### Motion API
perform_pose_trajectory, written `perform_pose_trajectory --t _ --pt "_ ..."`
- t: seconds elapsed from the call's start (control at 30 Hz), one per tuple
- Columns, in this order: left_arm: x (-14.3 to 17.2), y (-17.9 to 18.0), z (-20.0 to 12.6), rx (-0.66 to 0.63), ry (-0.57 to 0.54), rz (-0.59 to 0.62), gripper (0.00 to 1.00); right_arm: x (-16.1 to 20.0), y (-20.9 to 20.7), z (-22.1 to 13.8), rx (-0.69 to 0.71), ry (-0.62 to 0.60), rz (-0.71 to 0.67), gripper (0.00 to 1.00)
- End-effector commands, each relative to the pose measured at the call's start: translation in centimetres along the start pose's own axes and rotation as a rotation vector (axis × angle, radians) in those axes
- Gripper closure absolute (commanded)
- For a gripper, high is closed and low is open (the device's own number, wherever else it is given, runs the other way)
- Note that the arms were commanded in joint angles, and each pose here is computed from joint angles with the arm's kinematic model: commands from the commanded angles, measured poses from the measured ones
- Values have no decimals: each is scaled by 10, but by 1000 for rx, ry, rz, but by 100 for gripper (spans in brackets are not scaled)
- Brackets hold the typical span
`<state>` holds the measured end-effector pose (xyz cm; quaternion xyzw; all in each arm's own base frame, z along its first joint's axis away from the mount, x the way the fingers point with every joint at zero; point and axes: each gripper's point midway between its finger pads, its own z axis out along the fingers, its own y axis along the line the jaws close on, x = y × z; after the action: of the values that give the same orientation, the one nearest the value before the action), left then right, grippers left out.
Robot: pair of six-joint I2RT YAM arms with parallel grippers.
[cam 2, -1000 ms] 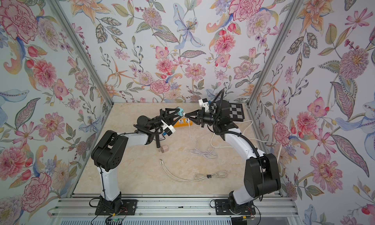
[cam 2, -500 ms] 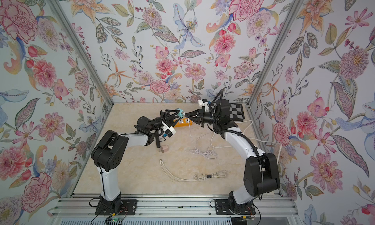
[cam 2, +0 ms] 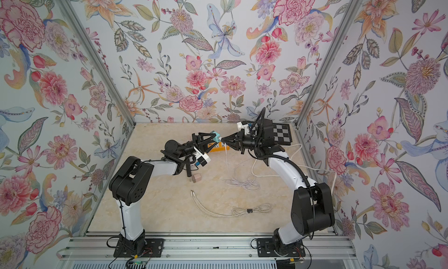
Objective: Charge the electric toothbrush
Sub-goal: Insert the charging cable into the plug.
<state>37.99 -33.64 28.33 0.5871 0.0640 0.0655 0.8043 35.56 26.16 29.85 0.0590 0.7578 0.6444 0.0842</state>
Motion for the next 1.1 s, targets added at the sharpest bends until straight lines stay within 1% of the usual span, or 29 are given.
perform_pose_trajectory --t 0.0,0.1,0.27,0.47,0.73,0.87,0.93,1.0,1.07 --pt "-54 24 14 -33 -166 126 100 -11 -3 2 14 -36 45 100" --pt "-65 24 17 -31 -188 147 100 -11 -5 1 17 -33 57 100" --pt "-87 22 26 -21 -234 172 100 -13 4 0 18 -43 20 100" --pt "-112 20 35 -17 -290 149 100 -14 13 5 15 -52 -17 100" --pt "-136 13 45 4 -361 133 100 -11 5 17 29 -27 -6 100" --pt "-147 16 44 -10 -389 122 100 -15 3 19 38 -43 -24 100" --pt "-147 11 45 6 -381 101 100 -16 4 19 37 -47 -33 100" --pt "-136 6 45 18 -325 61 100 -15 10 15 33 -57 -79 99" --pt "-110 -2 40 39 -233 -20 100 -15 17 -2 41 -92 -145 90"
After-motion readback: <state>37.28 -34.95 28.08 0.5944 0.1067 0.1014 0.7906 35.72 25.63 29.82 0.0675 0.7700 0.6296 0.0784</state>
